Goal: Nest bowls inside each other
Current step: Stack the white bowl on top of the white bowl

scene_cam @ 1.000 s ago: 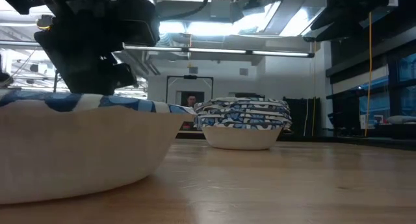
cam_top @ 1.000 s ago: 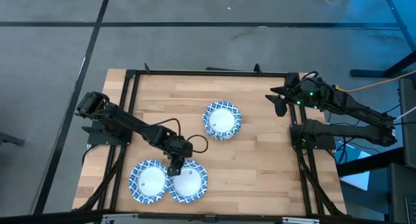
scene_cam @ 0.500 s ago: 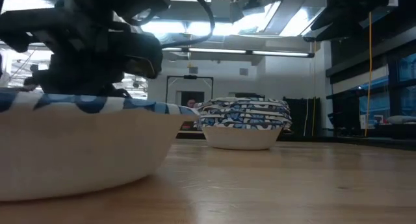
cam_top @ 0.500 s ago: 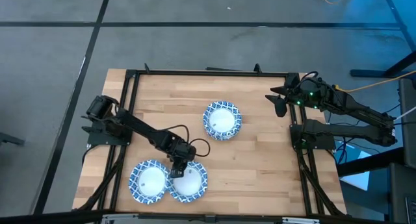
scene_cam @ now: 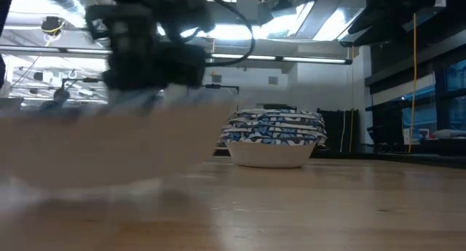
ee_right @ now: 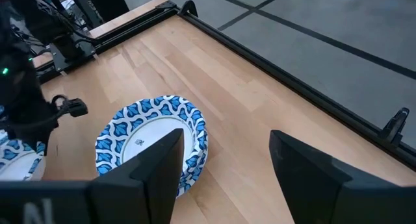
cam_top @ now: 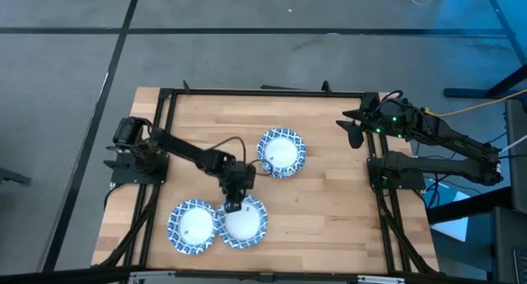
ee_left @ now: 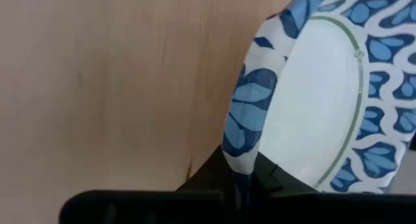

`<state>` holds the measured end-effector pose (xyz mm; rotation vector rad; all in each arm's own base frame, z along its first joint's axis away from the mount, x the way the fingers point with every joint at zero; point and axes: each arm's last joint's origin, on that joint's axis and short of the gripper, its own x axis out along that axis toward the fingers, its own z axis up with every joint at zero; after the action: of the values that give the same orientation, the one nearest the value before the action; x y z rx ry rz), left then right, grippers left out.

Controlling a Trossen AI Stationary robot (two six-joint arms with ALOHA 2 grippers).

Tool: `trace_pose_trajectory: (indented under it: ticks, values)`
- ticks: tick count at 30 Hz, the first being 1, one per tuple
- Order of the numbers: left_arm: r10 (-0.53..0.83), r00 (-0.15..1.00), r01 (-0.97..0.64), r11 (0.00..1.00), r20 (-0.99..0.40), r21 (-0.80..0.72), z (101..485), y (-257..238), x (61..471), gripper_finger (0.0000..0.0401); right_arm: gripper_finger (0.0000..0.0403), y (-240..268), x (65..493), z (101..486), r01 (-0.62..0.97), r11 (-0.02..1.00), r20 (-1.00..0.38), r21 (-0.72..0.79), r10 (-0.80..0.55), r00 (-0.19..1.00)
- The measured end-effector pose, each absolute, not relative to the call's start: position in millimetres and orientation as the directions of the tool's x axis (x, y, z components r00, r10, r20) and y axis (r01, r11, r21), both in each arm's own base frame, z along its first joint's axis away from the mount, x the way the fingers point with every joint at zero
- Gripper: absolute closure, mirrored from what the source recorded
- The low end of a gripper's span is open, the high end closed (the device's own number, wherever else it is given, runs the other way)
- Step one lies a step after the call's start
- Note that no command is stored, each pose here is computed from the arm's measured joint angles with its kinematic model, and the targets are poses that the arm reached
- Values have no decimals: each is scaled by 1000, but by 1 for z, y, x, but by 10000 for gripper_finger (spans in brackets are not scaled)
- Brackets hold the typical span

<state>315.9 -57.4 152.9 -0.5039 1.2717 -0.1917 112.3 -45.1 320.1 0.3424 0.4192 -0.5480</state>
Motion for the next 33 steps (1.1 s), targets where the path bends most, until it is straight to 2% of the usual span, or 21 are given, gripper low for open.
trace_pose_trajectory:
  ticks: [8, 14, 22, 29, 33]
  values:
    - [-547, 431, -114, 756, -718, -645, 192, -7, 346, 400, 175, -45, 112, 320, 562, 805, -469, 192, -427, 773]
    - [-531, 530, -116, 727, -661, -677, 219, 31, 358, 400, 175, -45, 112, 320, 559, 809, -469, 184, -428, 773]
    - [-239, 634, -316, 788, -736, -528, 243, 94, 356, 401, 175, -45, 112, 320, 557, 811, -469, 180, -427, 773]
    - [-99, 707, -441, 713, -700, -546, 248, 137, 350, 401, 175, -45, 112, 320, 557, 812, -468, 177, -428, 773]
    - [-81, 710, -468, 688, -700, -555, 247, 146, 347, 401, 175, -45, 112, 320, 557, 812, -468, 177, -428, 773]
